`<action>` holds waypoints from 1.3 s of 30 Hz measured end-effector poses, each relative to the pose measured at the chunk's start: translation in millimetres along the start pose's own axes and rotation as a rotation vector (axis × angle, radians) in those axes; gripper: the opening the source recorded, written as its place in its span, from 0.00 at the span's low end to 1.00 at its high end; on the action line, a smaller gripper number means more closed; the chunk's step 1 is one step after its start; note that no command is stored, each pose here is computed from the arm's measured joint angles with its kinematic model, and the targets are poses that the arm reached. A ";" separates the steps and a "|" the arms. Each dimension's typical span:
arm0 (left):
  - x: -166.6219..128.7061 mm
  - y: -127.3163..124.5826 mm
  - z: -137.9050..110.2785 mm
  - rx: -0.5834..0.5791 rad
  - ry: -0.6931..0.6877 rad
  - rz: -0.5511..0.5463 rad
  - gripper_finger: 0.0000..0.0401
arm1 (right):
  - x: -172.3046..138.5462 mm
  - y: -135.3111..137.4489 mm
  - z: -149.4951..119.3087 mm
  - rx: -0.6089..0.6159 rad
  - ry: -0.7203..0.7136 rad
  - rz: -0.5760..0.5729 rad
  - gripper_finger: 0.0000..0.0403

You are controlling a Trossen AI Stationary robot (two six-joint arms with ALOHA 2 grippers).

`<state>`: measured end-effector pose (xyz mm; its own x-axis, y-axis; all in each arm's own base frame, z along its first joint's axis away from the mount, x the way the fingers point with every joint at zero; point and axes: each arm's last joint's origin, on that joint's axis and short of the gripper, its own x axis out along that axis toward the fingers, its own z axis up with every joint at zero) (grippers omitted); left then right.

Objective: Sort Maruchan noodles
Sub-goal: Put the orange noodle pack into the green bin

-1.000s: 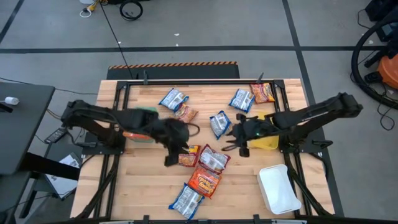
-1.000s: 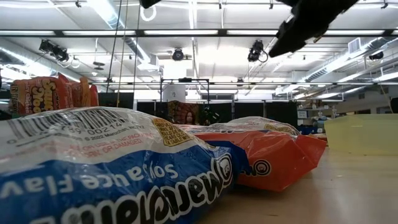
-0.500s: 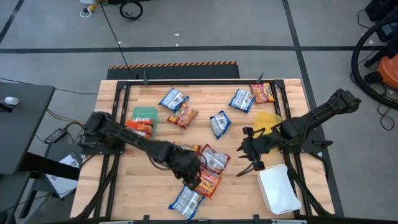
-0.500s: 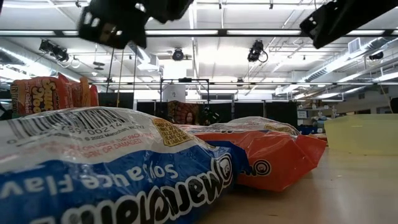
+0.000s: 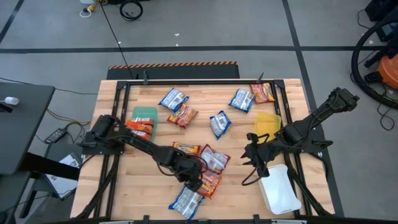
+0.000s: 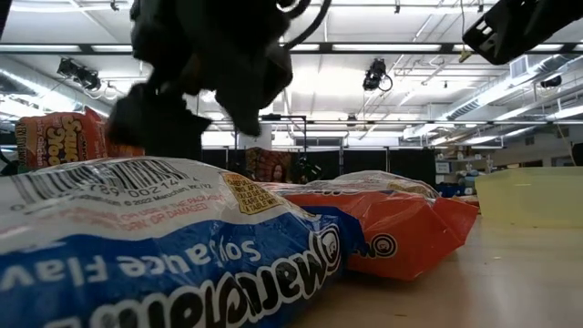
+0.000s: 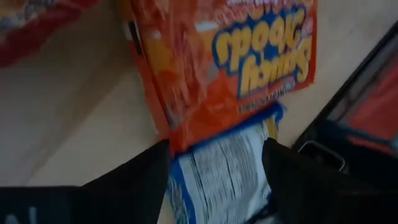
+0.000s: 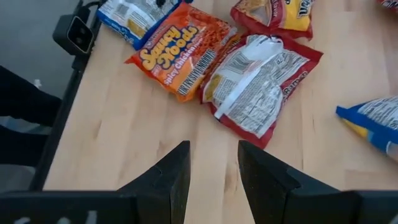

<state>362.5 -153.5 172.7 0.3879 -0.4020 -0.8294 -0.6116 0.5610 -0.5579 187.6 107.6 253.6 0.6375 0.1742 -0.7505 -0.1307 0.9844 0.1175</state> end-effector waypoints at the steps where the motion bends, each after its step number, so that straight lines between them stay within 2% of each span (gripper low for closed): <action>1: 3.7 2.4 1.6 -0.019 -0.020 -0.055 0.64 | 0.1 0.1 -0.3 0.009 0.003 -0.001 0.35; 3: 10.9 11.2 4.1 -0.070 -0.064 -0.110 0.64 | 0.2 -0.3 -1.3 0.032 0.013 -0.005 0.35; 9: 17.3 32.7 8.4 -0.109 -0.091 -0.076 0.65 | 0.4 -0.3 -1.2 0.105 0.013 -0.006 0.35; 13: 16.2 30.8 15.5 -0.082 -0.145 -0.185 0.65 | 0.6 -1.2 -0.5 0.114 0.007 -0.011 0.35; 16: 18.0 41.4 22.6 -0.122 -0.194 -0.249 0.64 | 1.0 -3.4 0.5 0.132 0.004 -0.017 0.35; 20: 21.1 53.7 23.6 -0.158 -0.232 -0.227 0.62 | 1.5 -6.4 2.0 0.165 0.000 -0.023 0.35; 23: 26.0 53.3 21.4 -0.149 -0.231 -0.236 0.58 | 1.8 -8.2 3.1 0.173 -0.005 -0.025 0.35; 28: 33.0 44.9 17.2 -0.148 -0.224 -0.330 0.52 | 2.4 -11.6 4.3 0.188 -0.002 -0.024 0.35; 32: 34.6 42.6 12.6 -0.139 -0.245 -0.334 0.47 | 2.8 -14.2 5.1 0.197 -0.002 -0.029 0.35; 39: 36.0 41.7 8.9 -0.145 -0.281 -0.325 0.23 | 3.1 -16.3 5.7 0.176 0.000 -0.030 0.35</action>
<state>357.1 -138.2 119.3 0.7353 -0.3173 -0.5988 -0.5097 0.3233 -0.7973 196.1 92.3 253.1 0.6390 0.1442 -0.7556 0.0236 0.9781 0.2067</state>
